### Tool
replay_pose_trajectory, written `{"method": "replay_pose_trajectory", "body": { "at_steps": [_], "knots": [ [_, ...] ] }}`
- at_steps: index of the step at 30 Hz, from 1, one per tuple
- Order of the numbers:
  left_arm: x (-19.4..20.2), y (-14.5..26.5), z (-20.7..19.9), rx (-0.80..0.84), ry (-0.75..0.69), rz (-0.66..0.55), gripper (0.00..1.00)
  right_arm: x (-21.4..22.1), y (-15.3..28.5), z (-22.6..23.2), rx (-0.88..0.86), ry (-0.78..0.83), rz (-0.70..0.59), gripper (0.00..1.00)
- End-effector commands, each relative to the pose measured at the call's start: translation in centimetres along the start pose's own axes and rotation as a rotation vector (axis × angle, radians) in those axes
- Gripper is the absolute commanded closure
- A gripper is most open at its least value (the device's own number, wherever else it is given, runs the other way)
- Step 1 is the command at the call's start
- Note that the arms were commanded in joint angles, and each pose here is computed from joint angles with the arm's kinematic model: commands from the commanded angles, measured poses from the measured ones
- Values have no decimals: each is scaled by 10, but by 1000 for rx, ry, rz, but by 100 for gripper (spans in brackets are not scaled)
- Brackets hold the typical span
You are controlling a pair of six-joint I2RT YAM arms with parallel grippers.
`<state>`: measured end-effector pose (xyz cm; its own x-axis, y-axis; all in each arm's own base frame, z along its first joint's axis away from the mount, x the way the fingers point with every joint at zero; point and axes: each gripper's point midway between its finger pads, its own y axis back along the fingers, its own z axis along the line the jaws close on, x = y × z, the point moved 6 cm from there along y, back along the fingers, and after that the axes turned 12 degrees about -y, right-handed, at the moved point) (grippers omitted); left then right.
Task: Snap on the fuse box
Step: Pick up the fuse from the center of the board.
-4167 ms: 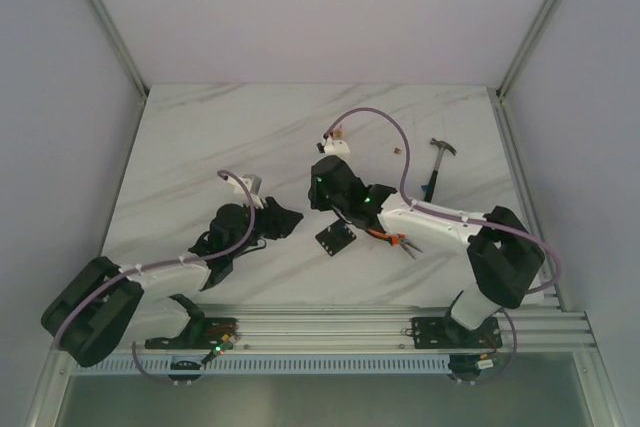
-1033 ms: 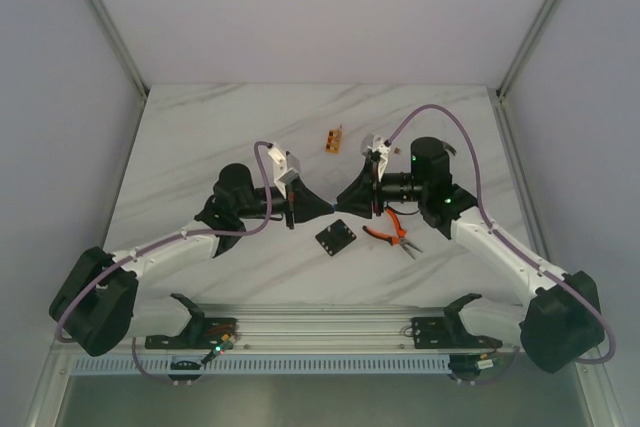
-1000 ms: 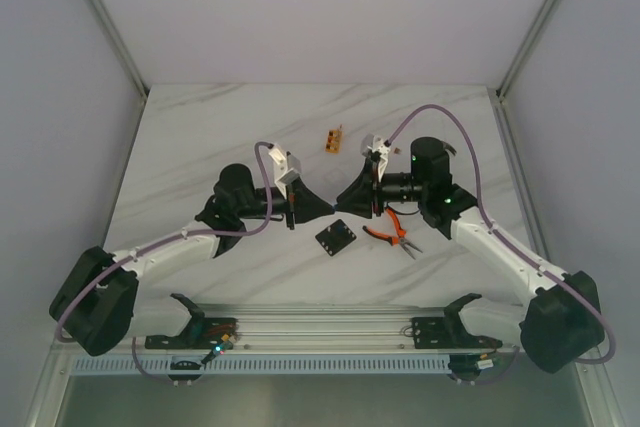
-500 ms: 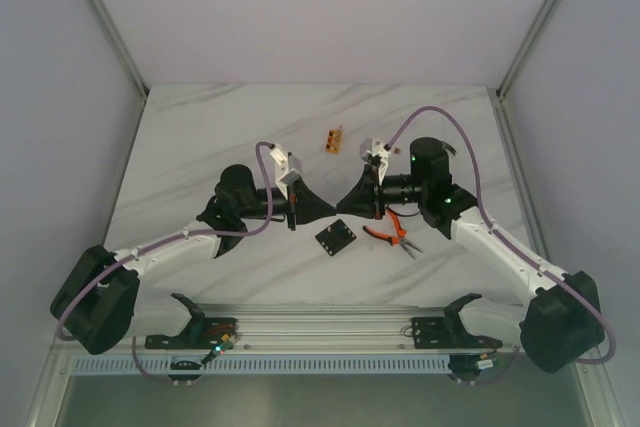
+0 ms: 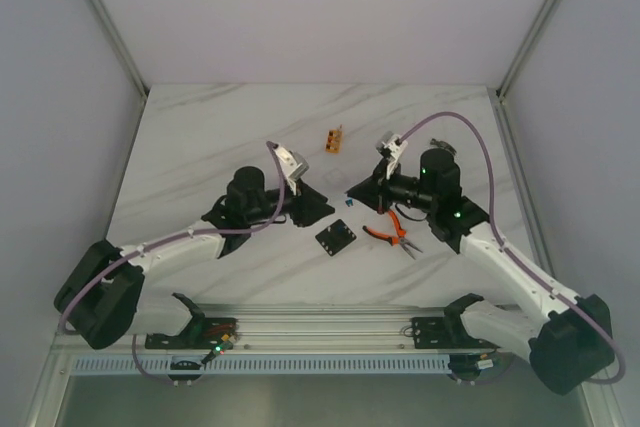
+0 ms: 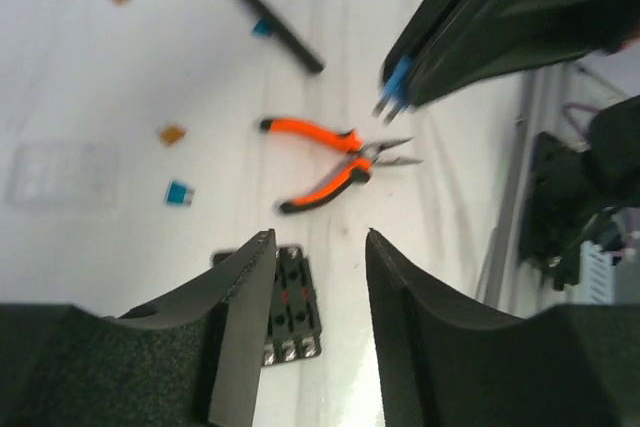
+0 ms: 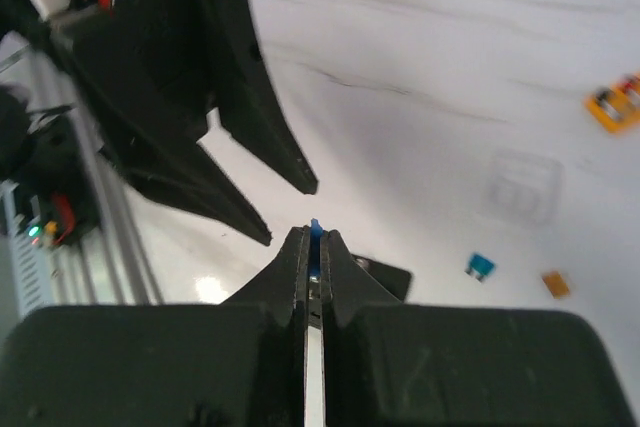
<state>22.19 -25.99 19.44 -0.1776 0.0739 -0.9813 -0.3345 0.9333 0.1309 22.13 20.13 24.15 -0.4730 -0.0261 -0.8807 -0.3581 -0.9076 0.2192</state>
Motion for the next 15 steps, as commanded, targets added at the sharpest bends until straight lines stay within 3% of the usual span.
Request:
{"method": "replay_pose_trajectory", "body": {
  "at_steps": [1, 5, 15],
  "knots": [
    [33, -8, 18, -198, 41, 167, 48, 4, 12, -26, 291, -104, -118, 100],
    [53, -22, 22, -258, 40, 269, 46, 14, 21, -34, 376, -125, -149, 100],
    [84, -55, 16, -333, -49, 470, 27, 20, 33, -42, 483, -126, -195, 100]
  ]
}}
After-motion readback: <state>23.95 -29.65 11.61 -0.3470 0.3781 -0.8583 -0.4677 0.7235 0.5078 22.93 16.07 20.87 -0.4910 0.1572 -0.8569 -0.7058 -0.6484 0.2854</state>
